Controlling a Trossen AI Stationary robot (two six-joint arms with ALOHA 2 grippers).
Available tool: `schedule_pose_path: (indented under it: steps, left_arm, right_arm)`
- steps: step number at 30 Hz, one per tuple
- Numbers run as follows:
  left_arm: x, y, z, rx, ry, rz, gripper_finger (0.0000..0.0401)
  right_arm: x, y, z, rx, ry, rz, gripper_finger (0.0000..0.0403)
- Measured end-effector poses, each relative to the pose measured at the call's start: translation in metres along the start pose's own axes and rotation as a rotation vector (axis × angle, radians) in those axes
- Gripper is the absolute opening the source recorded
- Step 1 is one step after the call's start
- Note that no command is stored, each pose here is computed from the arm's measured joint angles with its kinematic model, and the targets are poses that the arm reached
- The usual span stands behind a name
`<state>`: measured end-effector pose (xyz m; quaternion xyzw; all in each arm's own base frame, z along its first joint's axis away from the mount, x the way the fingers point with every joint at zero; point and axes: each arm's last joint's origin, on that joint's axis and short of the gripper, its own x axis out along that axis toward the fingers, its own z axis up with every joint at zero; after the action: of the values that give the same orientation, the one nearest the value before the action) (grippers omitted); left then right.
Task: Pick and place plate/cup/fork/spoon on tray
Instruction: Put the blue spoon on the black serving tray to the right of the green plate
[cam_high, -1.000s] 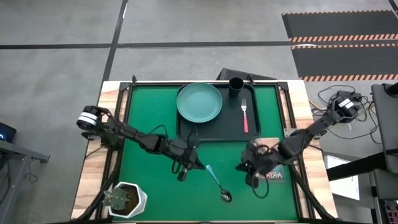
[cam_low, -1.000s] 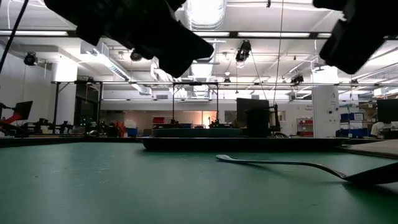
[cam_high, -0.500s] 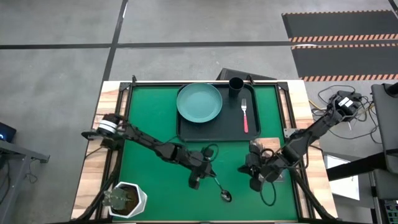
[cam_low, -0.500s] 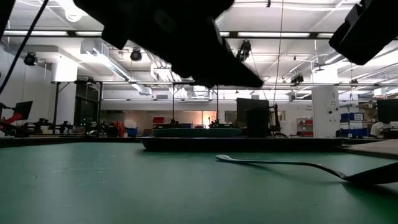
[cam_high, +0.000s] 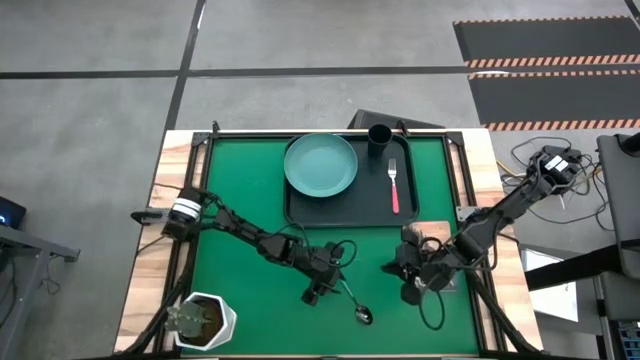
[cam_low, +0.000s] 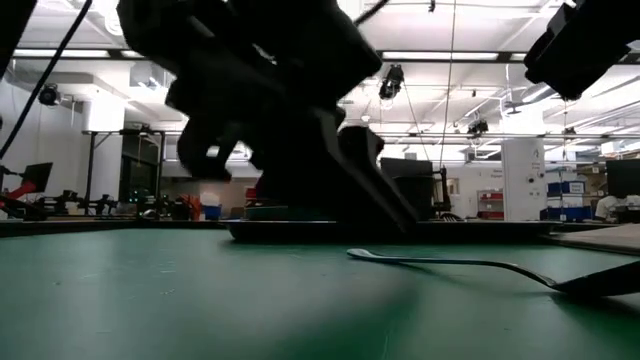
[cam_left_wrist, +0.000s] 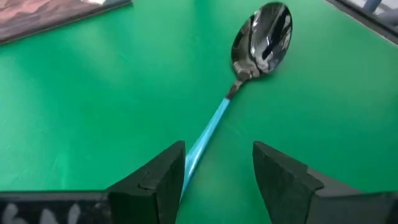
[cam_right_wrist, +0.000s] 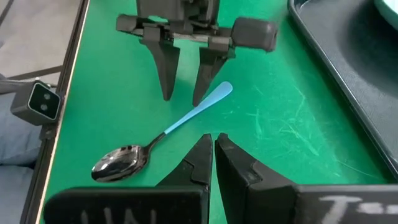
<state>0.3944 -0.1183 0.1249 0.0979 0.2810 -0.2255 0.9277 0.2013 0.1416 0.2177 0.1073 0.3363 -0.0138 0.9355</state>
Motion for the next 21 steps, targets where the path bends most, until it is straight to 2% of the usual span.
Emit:
schedule_pose_path:
  steps: [7, 10, 21]
  left_arm:
    - [0.014, 0.002, -0.01, -0.004, -0.009, -0.001, 0.017]
    - [0.016, 0.003, -0.011, -0.005, -0.019, -0.002, 0.0158]
    - [0.016, 0.007, -0.016, -0.111, -0.008, -0.013, 0.0039]
  right_arm:
    - [0.0, 0.0, -0.001, -0.002, 0.003, -0.003, 0.0009]
    - [0.0, -0.001, -0.001, -0.003, 0.005, -0.004, 0.0009]
    - [0.0, -0.001, -0.001, 0.004, 0.006, -0.005, 0.0009]
